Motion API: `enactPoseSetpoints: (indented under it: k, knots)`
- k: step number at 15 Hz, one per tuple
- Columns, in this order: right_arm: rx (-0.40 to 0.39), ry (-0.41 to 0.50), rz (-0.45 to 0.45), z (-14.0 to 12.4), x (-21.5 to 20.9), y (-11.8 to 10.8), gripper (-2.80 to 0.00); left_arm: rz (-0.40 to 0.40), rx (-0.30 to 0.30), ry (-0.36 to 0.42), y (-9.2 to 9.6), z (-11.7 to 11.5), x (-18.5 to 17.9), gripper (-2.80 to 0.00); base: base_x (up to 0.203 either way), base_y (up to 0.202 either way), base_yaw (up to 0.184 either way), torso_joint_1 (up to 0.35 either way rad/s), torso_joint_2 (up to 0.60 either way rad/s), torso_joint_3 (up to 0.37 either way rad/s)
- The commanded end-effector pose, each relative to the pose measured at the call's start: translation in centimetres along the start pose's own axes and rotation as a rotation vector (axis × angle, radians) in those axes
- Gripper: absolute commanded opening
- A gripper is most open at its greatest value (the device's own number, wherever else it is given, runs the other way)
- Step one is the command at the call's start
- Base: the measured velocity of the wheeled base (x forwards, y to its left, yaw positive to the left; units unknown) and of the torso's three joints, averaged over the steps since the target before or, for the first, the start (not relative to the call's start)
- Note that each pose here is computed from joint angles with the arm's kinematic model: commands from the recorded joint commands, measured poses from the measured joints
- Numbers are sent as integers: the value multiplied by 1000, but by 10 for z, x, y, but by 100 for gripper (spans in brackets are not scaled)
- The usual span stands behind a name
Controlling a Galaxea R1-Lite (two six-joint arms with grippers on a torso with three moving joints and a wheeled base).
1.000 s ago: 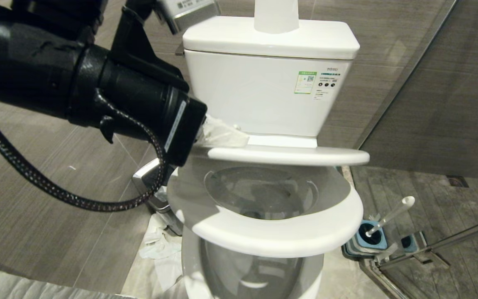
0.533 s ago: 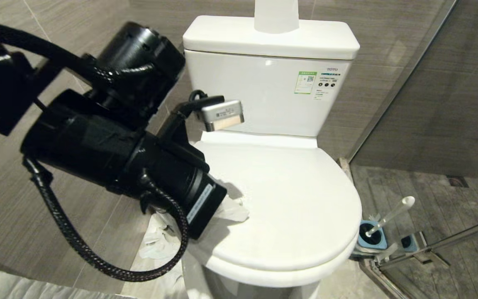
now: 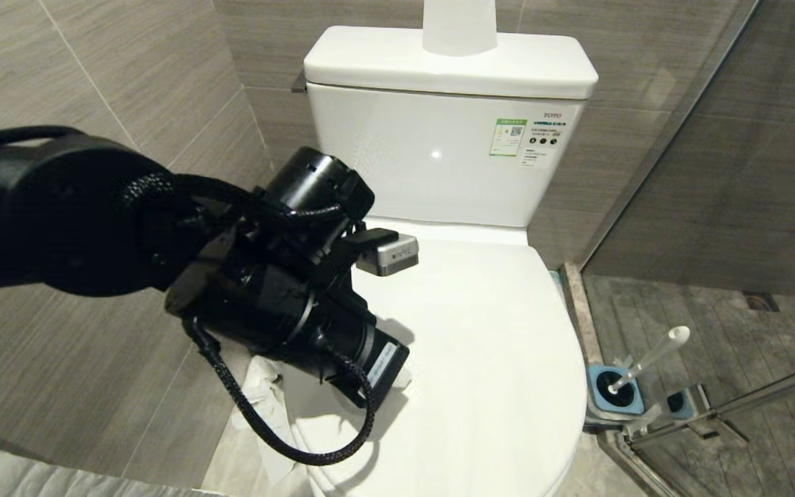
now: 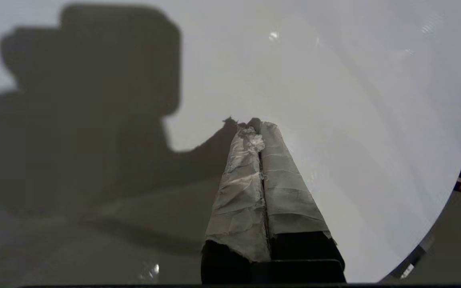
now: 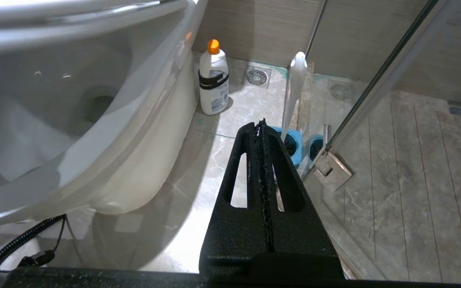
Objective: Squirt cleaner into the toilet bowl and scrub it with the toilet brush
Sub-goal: Close the toilet lid
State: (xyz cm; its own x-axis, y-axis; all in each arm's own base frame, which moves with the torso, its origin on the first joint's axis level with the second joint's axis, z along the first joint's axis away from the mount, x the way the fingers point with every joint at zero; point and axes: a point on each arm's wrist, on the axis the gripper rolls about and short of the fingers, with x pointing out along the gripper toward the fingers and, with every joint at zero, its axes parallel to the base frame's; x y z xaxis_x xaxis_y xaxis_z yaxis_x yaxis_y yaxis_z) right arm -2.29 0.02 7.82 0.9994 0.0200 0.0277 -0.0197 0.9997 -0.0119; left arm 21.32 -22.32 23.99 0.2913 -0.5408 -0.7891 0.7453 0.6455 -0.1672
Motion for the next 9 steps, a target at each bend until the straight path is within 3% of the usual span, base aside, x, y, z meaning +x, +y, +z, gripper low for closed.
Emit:
enactPoseSetpoints:
  k: [1, 6, 9]
  knots:
    - [-1, 11, 2, -3, 1, 0, -280, 14, -36, 58, 3, -6, 21, -280, 0, 0, 0, 0, 0, 0]
    - [-1, 11, 2, -3, 1, 0, -280, 58, -93, 84, 5, -15, 47, -280, 0, 0, 0, 0, 0, 0]
    - [-1, 11, 0, -3, 1, 0, -280, 130, -175, 101, 4, -16, 61, -280, 0, 0, 0, 0, 0, 0]
